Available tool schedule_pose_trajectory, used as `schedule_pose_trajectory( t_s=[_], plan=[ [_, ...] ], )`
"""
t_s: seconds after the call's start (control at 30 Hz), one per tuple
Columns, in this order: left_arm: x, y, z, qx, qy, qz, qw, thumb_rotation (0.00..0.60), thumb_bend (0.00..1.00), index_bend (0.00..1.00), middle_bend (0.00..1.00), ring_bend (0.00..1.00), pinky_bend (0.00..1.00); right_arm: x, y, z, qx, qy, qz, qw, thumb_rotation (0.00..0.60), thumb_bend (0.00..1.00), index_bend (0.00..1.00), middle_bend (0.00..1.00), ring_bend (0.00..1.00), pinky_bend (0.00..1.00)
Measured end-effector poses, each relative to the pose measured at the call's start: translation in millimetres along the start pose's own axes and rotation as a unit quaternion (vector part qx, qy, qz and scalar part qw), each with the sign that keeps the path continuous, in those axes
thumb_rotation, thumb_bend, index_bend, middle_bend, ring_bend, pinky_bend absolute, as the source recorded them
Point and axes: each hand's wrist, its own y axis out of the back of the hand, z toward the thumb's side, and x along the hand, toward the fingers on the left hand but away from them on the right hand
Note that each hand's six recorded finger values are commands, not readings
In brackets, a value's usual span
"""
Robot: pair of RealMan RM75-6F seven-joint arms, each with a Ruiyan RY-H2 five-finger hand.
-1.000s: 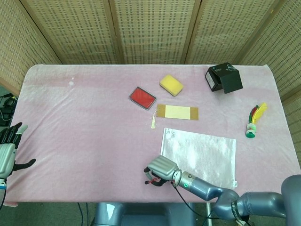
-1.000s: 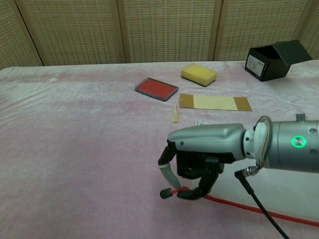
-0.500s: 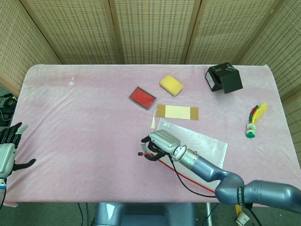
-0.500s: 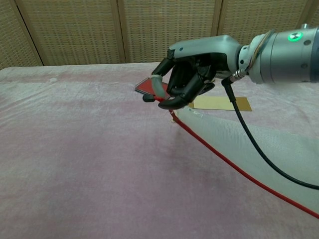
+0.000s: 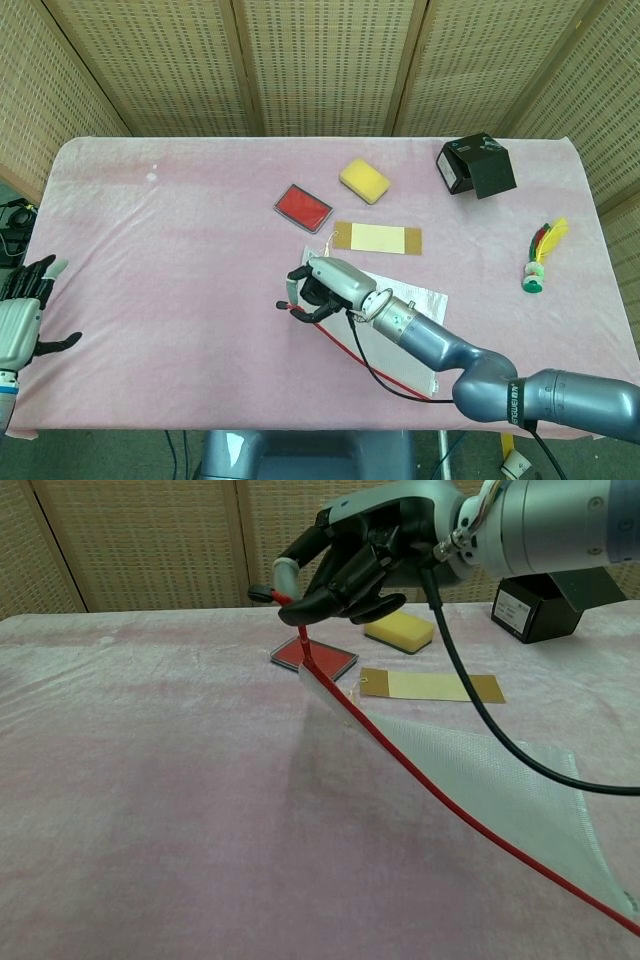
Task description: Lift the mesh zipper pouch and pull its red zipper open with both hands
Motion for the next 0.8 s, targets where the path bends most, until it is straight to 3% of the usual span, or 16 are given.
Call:
schedule_pose_trajectory(
  t_s=[0.07, 0.13, 0.23, 0.33, 0.4, 0.53, 0.67, 0.8],
  plan=[
    [9, 0, 8, -0.009, -0.024, 0.007, 0.9996, 0.600, 0.00, 0.00, 0.24, 0.17, 0.16, 0, -1, -2, -0.007, -0.004, 0.000, 1.0000, 0.600, 0.75, 0.90, 1.00, 0.90, 1.00],
    [20, -2, 17, -0.023, -0.053, 0.012, 0.9982, 0.600, 0.00, 0.00, 0.48, 0.37, 0.40, 0, -1, -4, -0.012, -0.006, -0.002, 0.9999, 0.600, 0.75, 0.91, 1.00, 0.90, 1.00],
    [35, -7, 34, -0.057, -0.100, 0.007, 0.9933, 0.600, 0.00, 0.00, 0.70, 0.57, 0.68, 0, 0, -5, -0.025, -0.008, -0.005, 0.9996, 0.600, 0.75, 0.91, 1.00, 0.90, 1.00],
    [54, -17, 56, -0.100, -0.150, -0.009, 0.9836, 0.600, 0.00, 0.00, 0.84, 0.70, 0.82, -1, 1, -4, -0.042, -0.009, -0.010, 0.9990, 0.600, 0.75, 0.91, 1.00, 0.90, 1.00],
    [65, -24, 71, -0.130, -0.176, -0.022, 0.9754, 0.600, 0.00, 0.02, 0.88, 0.74, 0.87, -2, 3, -3, -0.048, -0.009, -0.012, 0.9987, 0.600, 0.75, 0.91, 1.00, 0.90, 1.00],
    [90, -42, 113, -0.204, -0.228, -0.059, 0.9501, 0.600, 0.00, 0.11, 0.91, 0.77, 0.90, -5, 6, -1, -0.057, -0.012, -0.016, 0.9982, 0.600, 0.75, 0.91, 1.00, 0.90, 1.00],
    [107, -59, 152, -0.256, -0.255, -0.104, 0.9264, 0.600, 0.00, 0.19, 0.91, 0.77, 0.90, -7, 9, -2, -0.059, -0.018, -0.023, 0.9978, 0.600, 0.75, 0.91, 1.00, 0.90, 1.00],
    [117, -76, 180, -0.286, -0.264, -0.143, 0.9099, 0.600, 0.00, 0.24, 0.92, 0.77, 0.90, -8, 11, -4, -0.060, -0.024, -0.029, 0.9975, 0.600, 0.75, 0.91, 1.00, 0.90, 1.00]
  ],
)
